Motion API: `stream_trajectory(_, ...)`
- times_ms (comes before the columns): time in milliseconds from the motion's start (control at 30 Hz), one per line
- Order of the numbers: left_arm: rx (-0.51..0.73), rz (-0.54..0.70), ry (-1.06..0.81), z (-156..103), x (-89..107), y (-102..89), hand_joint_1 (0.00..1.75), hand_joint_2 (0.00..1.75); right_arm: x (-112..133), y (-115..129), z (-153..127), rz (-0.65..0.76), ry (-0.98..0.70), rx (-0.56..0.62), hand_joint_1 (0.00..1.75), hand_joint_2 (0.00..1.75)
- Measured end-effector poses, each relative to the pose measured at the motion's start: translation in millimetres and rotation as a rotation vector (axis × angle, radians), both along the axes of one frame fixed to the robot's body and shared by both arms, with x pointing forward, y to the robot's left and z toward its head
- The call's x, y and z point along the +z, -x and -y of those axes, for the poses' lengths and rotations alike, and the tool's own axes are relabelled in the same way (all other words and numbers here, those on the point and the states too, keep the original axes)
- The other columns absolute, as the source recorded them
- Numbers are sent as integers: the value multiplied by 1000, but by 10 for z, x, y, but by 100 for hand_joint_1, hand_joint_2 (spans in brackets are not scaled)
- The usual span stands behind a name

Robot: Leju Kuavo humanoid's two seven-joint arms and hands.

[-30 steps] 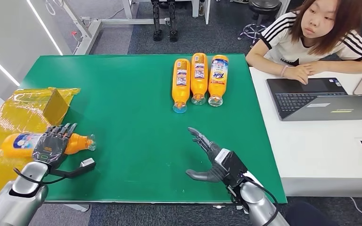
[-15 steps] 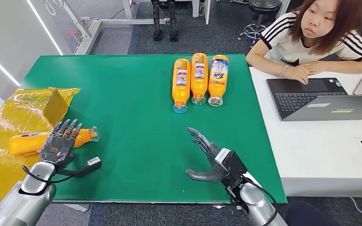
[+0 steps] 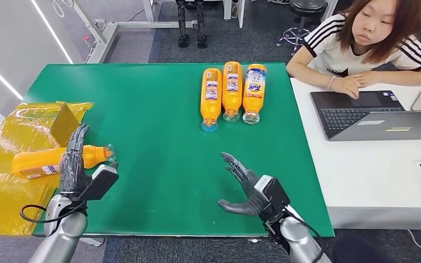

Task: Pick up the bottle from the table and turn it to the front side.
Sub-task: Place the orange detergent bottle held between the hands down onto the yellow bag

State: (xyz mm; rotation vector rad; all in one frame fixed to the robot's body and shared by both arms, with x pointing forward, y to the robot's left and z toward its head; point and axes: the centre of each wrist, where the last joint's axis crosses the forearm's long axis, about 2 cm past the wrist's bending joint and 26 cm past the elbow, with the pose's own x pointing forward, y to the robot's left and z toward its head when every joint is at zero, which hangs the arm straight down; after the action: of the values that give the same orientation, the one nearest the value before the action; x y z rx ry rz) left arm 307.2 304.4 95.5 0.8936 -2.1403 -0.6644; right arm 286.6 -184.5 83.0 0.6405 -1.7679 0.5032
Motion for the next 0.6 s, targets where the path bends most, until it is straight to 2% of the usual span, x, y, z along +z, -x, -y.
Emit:
stream_trajectory(100,-28,153,123,251,285,43,0,175,-22,-33,13,-5,-21,-16,0,175)
stream_trajectory(200,-94,224,249,435,510,64,0,175,-57,-28,26,-7,-48,-39,0,175)
stream_trajectory(300,-230,177,436,654,679,80,0,175,-109,53,43,-3,-82,-83,0,175)
stream_trajectory(400,-355,117,519,882,766,117,0,175,-120,160,51,7,-101,-119,0,175)
stream_trajectory(500,-436,80,552,1054,810,151,0,175,-100,260,56,26,-120,-167,0,175)
stream_trajectory(600,-535,-15,615,1235,788,215,0,175,-25,441,59,61,-144,-284,0,175)
